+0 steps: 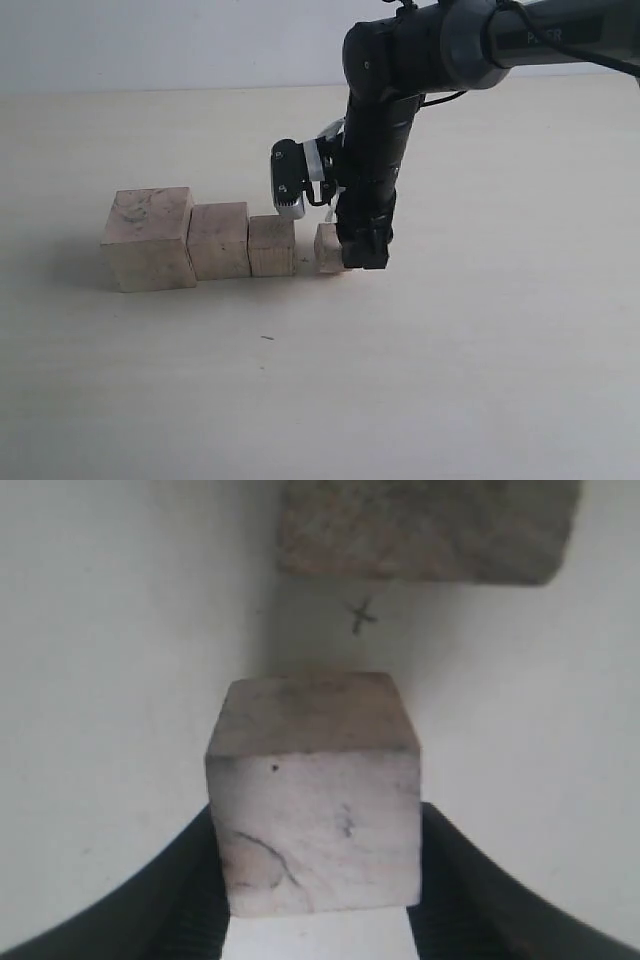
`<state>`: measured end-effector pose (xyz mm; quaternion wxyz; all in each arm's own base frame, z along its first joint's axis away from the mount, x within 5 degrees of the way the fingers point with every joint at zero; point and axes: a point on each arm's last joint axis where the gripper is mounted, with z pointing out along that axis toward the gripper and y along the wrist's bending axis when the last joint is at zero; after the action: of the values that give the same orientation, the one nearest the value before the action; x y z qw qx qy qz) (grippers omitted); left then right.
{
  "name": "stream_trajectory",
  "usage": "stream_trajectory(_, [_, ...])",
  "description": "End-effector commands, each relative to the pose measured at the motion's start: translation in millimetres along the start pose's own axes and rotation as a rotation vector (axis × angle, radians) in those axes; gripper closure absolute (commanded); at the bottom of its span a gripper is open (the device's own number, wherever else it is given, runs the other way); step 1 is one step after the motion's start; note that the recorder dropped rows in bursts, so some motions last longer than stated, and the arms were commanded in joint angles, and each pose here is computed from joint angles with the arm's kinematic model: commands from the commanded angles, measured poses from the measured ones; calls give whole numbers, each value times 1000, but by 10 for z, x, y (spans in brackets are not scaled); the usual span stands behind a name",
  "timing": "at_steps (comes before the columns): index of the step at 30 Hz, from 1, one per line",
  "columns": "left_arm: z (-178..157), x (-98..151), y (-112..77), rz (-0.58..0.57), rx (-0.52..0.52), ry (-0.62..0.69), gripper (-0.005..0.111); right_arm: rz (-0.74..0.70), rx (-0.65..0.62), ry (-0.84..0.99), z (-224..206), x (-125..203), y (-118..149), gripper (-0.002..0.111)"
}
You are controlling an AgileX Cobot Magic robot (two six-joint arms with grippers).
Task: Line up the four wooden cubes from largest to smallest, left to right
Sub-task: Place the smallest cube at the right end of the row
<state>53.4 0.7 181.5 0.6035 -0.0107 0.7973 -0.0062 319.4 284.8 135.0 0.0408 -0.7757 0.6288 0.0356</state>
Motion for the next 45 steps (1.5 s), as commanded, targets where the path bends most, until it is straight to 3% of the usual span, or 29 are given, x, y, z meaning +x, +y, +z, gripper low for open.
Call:
stream_trajectory(1, [-1,0,-4,-7,7,-10,107,-20,76,-46,-35,-36,-79,108])
stream_trajectory(22, [-1,0,-4,-7,7,-10,107,28,96,-43,-26,-40,-95,108])
stream_trajectory(31, [-1,0,-4,-7,7,-10,107,91,66,-28,106,-47,-80,108])
stream_trajectory(39, [-1,0,-4,-7,7,-10,107,64,103,-61,123,-185,-53,108])
stream_trajectory(45, [-1,0,-4,-7,7,-10,107,102,54,-26,315,-152,-35,108])
